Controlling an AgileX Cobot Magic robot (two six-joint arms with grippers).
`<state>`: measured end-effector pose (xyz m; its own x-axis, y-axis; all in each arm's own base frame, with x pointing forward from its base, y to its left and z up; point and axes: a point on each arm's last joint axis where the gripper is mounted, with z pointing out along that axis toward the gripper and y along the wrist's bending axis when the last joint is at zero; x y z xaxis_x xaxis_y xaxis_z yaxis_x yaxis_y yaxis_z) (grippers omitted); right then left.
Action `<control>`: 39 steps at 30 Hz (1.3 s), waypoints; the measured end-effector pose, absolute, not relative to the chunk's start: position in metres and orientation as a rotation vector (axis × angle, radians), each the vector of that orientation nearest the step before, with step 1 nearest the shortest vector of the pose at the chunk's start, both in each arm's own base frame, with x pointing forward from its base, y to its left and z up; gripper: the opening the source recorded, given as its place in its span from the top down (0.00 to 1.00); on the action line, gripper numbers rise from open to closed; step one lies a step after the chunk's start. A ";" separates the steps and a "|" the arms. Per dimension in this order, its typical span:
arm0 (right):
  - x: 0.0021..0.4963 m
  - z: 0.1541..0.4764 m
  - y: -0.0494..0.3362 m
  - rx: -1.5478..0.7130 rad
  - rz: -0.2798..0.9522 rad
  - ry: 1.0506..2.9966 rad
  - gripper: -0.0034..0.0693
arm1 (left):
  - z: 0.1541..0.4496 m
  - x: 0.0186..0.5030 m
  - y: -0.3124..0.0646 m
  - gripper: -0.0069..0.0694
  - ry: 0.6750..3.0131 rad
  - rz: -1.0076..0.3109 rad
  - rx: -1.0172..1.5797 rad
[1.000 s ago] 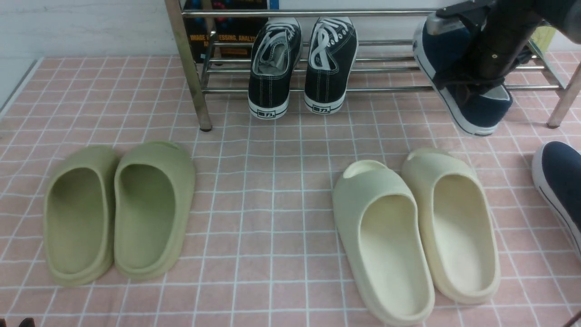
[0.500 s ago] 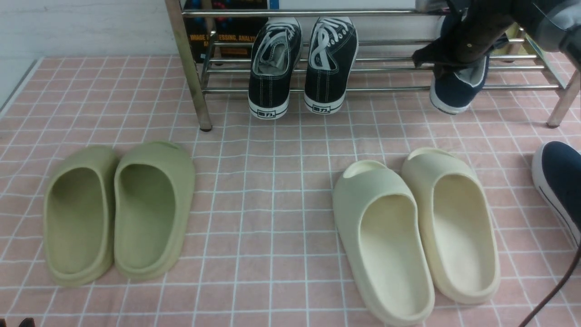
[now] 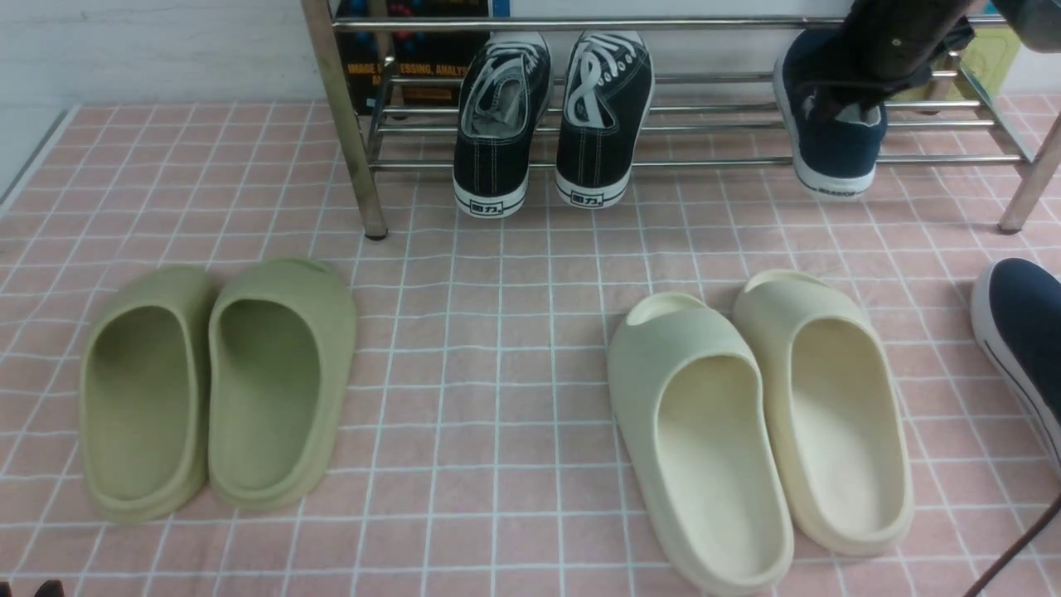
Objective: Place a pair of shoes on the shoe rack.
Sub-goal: Use the right arm to put a shoe into the shoe rack, then use the right arm to grab the shoe closest to it
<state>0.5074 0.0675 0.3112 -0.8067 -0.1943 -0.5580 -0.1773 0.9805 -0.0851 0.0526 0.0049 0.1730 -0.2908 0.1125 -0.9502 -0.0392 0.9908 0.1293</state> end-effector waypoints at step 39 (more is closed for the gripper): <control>0.306 0.194 -0.031 0.245 -0.074 2.961 0.52 | 0.173 0.053 0.005 0.60 1.861 0.148 0.053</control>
